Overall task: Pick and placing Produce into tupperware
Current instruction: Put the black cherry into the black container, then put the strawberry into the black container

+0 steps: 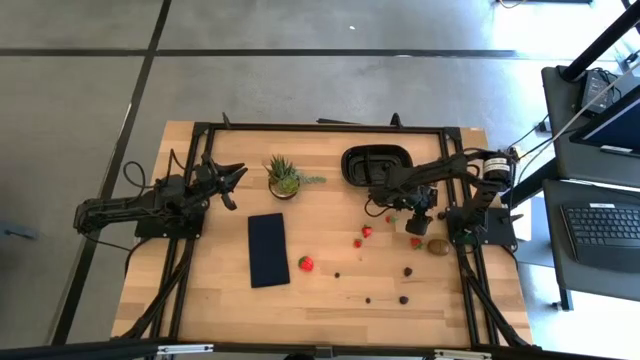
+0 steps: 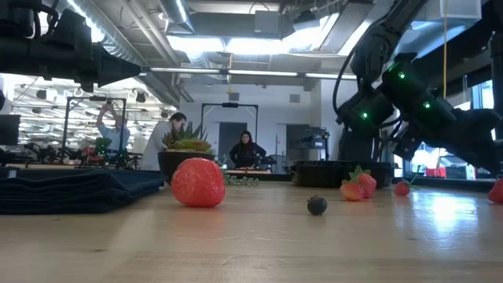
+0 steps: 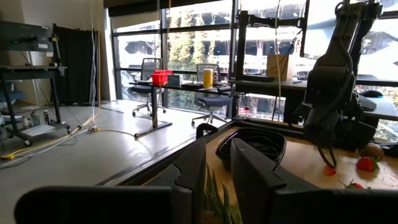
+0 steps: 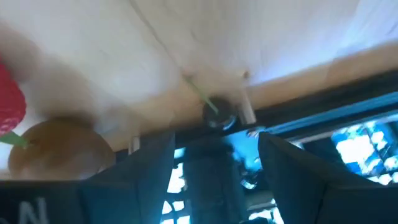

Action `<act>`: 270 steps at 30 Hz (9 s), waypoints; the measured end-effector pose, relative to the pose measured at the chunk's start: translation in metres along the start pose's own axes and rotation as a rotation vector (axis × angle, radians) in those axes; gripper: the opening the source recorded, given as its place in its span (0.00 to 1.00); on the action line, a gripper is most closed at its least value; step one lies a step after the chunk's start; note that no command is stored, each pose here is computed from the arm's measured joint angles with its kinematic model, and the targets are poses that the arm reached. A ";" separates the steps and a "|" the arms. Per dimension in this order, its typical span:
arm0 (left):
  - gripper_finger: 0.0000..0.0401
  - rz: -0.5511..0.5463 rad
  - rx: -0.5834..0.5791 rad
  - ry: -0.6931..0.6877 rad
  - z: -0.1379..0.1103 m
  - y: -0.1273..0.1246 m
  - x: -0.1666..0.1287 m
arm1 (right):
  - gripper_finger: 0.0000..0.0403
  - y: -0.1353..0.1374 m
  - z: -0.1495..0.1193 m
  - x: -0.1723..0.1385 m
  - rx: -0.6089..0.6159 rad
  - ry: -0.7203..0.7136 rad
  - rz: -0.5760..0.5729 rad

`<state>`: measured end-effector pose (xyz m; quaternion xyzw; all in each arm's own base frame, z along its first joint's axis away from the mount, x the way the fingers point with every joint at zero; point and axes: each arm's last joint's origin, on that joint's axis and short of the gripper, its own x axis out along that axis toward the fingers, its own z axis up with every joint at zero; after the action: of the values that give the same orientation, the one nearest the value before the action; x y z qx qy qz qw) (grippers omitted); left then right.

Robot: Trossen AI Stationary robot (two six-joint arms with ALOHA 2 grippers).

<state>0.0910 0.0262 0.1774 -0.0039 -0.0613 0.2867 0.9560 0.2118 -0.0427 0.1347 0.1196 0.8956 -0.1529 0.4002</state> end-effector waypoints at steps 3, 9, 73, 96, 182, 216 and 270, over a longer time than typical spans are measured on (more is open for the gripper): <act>0.18 0.000 0.001 0.000 0.000 0.000 0.000 | 0.58 0.000 0.000 0.000 0.056 0.012 0.009; 0.19 0.000 0.001 0.001 0.000 0.000 0.000 | 0.58 0.001 0.000 0.001 0.159 0.018 0.015; 0.12 0.000 0.001 0.000 0.000 0.000 0.000 | 0.58 -0.009 0.013 0.013 0.230 -0.142 0.069; 0.19 0.000 0.001 0.001 0.000 0.000 0.000 | 0.55 -0.006 0.015 0.014 0.218 -0.148 0.152; 0.18 0.000 0.002 0.001 0.000 0.000 0.000 | 0.00 -0.005 0.022 0.000 0.217 -0.211 0.220; 0.02 0.000 0.002 0.001 0.000 0.000 0.000 | 0.02 -0.110 0.022 -0.091 0.503 -0.613 0.216; 0.16 0.000 0.004 0.002 0.000 0.000 0.000 | 0.64 0.029 -0.031 -0.097 0.043 -0.828 0.119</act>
<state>0.0911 0.0262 0.1772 -0.0025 -0.0599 0.2868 0.9561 0.2637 -0.0134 0.2221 0.1080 0.6471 -0.1834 0.7321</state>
